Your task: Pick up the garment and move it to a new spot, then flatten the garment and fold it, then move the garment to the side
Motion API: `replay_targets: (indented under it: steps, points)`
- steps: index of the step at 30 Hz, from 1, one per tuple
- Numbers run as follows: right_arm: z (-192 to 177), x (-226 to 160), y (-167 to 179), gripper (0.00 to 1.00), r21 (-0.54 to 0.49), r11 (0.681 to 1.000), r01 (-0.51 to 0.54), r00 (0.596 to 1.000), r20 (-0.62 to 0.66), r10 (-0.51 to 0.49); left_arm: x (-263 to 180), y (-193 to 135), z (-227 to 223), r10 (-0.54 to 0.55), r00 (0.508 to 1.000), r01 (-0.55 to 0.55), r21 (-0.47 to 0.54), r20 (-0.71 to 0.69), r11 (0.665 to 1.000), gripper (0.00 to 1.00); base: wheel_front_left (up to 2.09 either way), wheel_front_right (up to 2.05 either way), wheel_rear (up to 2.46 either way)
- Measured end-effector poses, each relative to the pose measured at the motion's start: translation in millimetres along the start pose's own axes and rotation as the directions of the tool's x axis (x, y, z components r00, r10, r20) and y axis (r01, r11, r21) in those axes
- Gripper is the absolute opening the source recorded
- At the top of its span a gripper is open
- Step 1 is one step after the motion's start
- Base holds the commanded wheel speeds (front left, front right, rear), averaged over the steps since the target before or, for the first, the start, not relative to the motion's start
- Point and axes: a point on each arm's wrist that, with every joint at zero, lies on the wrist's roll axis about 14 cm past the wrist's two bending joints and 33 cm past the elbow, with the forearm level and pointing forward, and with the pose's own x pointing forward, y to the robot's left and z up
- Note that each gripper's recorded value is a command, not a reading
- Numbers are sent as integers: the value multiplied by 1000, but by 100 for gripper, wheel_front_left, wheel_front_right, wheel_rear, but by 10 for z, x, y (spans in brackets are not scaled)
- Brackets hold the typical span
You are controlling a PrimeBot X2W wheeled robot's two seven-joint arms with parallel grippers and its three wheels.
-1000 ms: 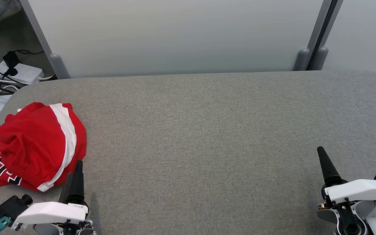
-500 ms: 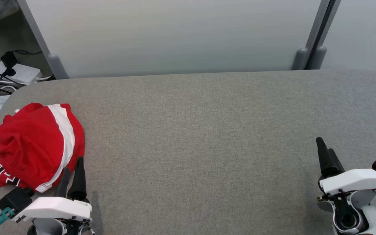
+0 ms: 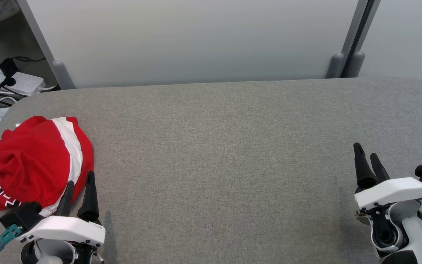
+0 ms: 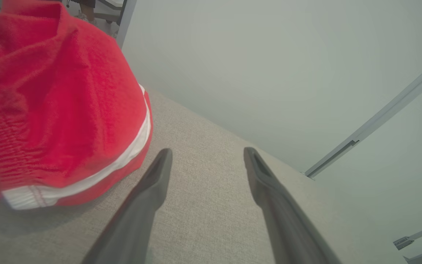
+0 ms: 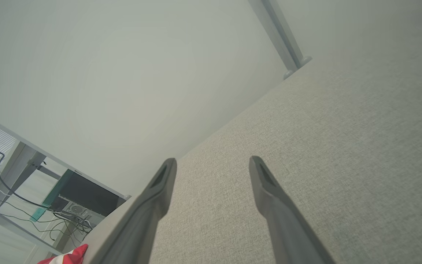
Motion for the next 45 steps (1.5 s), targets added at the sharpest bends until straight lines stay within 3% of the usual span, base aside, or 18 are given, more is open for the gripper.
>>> replay_targets:
  steps: [20, 27, 45]
  points:
    - [103, 98, 107, 100, -228, 973, -42, 999, 19, 48, 46, 5, 161, 1, 998, -14, 195, 67, 981, 100, 0, 0, 0]
    - [213, 143, 161, 100, -338, 939, -58, 996, 41, 76, 80, -49, 199, -16, 996, -12, 317, 84, 948, 100, 0, 0, 0]
    - [311, 203, 347, 100, -535, 838, -105, 986, 51, 156, 195, -105, 341, -27, 989, -48, 490, 144, 871, 100, 0, 0, 0]
